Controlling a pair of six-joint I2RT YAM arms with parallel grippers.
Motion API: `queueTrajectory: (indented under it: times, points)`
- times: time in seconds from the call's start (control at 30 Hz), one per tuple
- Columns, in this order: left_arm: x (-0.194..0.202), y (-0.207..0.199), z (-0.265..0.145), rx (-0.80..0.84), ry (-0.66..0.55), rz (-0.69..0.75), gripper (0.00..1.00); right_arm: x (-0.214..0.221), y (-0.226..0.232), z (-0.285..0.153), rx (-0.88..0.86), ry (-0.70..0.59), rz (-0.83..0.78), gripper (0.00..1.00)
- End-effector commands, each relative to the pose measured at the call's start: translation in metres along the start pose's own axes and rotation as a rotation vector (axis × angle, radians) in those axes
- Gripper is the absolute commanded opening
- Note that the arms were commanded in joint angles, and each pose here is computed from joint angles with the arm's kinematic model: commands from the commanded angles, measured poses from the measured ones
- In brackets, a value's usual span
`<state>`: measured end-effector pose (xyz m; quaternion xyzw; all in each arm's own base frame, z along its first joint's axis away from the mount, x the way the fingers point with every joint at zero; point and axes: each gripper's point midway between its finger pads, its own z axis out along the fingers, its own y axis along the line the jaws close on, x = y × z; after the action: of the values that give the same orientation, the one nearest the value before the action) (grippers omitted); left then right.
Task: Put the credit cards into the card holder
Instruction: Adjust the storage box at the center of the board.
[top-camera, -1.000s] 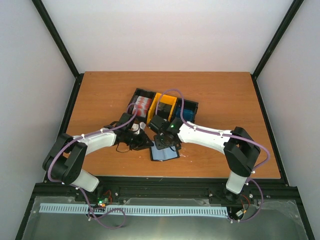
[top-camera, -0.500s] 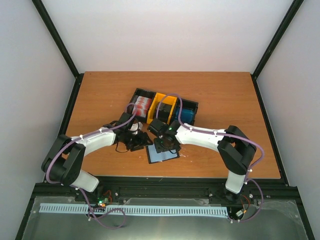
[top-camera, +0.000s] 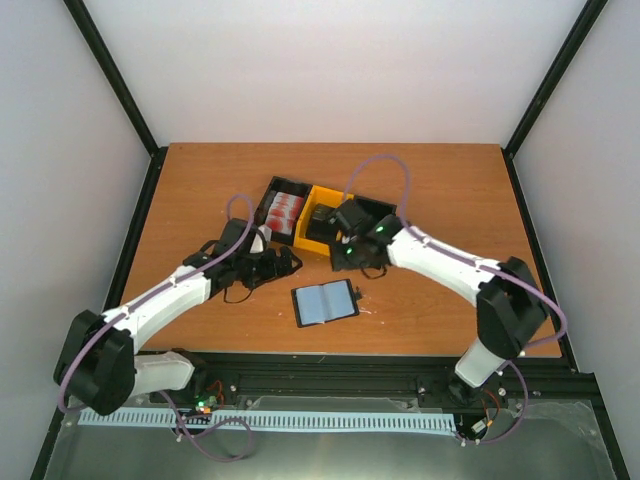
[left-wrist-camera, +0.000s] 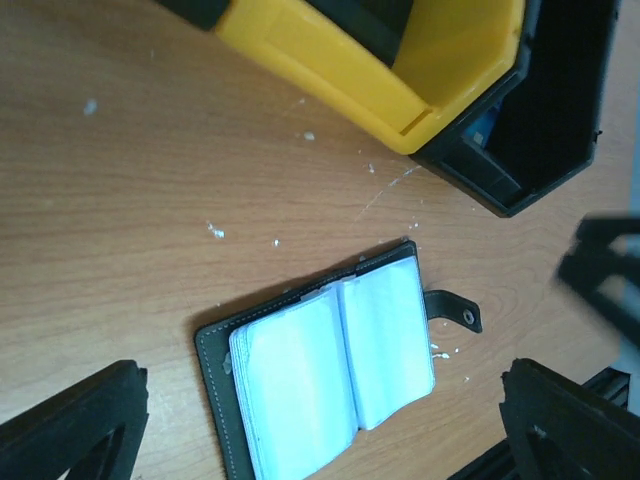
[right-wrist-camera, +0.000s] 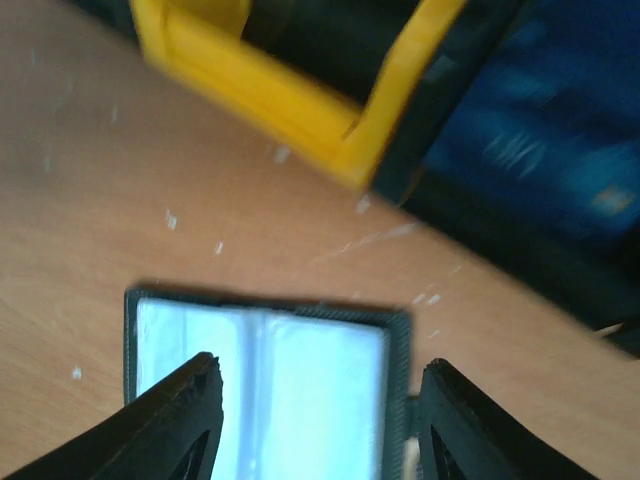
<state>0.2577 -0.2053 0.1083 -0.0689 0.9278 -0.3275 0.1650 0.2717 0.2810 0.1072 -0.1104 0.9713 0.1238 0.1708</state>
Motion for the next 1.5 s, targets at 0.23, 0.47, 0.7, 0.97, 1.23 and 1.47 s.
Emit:
queueTrajectory:
  times: [0.23,0.47,0.7,0.97,1.23,1.47]
  points:
    - [-0.048,-0.006,-0.029,0.005,-0.125,-0.013,0.98,-0.102,-0.061,-0.049,-0.115,-0.139,-0.073,0.55]
    - [-0.075,-0.001,-0.037,-0.044,-0.145,-0.005,0.94,-0.123,-0.072,-0.025,-0.038,-0.086,-0.2,0.55]
    - [-0.07,0.004,-0.022,-0.035,-0.093,0.036,0.86,-0.099,-0.109,0.013,0.007,0.037,-0.304,0.49]
    - [-0.074,0.002,0.006,0.018,-0.041,0.114,0.69,-0.08,-0.118,0.045,-0.058,0.187,-0.357,0.41]
    - [-0.093,0.016,0.035,-0.059,-0.048,0.145,0.63,-0.075,-0.125,0.069,-0.052,0.268,-0.388,0.43]
    - [-0.099,0.025,0.057,-0.09,-0.057,0.119,0.56,-0.066,-0.118,0.069,-0.102,0.297,-0.409,0.44]
